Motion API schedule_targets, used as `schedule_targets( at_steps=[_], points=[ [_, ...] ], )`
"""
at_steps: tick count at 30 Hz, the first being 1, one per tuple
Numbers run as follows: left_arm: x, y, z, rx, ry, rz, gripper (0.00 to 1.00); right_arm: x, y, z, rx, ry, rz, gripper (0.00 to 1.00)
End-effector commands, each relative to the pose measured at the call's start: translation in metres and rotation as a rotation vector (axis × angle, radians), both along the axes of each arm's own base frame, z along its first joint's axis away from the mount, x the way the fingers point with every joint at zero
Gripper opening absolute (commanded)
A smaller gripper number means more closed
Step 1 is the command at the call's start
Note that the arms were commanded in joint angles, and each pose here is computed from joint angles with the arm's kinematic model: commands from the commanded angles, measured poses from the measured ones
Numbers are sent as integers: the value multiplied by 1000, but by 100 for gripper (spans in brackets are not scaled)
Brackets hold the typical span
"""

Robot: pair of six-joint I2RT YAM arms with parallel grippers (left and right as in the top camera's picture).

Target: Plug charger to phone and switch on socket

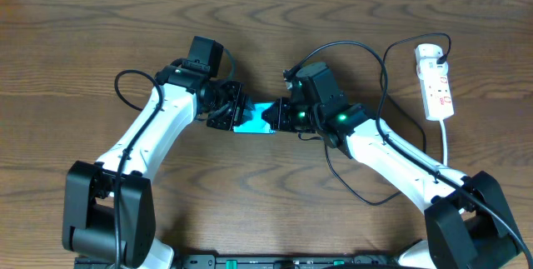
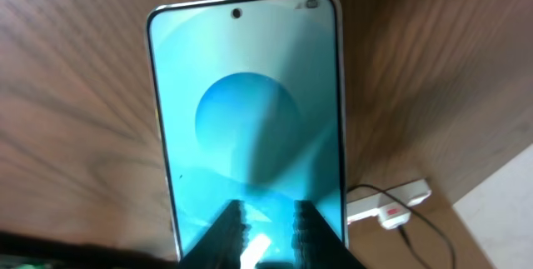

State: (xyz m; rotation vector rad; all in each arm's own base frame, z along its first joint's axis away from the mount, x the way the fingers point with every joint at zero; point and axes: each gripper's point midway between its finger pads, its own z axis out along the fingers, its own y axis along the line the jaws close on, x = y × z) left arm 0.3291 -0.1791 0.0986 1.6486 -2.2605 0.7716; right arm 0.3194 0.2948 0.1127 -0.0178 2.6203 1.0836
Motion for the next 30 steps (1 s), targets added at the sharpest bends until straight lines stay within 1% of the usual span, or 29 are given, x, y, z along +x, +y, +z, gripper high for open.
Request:
schedule_targets(
  at_steps=[1, 4, 10, 12, 13, 15, 18, 23, 30],
  points=[
    [2, 5, 5, 12, -43, -17, 33, 3, 2, 5, 5, -25, 13, 1],
    [6, 12, 5, 17, -69, -35, 49, 5, -4, 2, -6, -8, -2, 1],
    [12, 21, 9, -14, -120, -87, 75, 13, -34, -9, -46, 49, -67, 1],
    [15, 26, 12, -32, -156, -121, 81, 17, -44, -11, -55, 66, -94, 1],
    [18, 27, 15, -46, -192, -152, 86, 20, -50, -12, -56, 74, -109, 1],
    [22, 29, 20, -76, -250, -200, 91, 23, -56, -10, -37, 85, -120, 1],
    [29, 31, 27, -109, -324, -247, 92, 29, -61, -5, 17, 108, -142, 1],
    [38, 29, 37, -144, -427, -307, 93, 37, -63, 14, 156, 141, -141, 1],
    [53, 13, 64, -243, -607, -384, 93, 43, -56, 57, 395, 151, -61, 1]
  ],
)
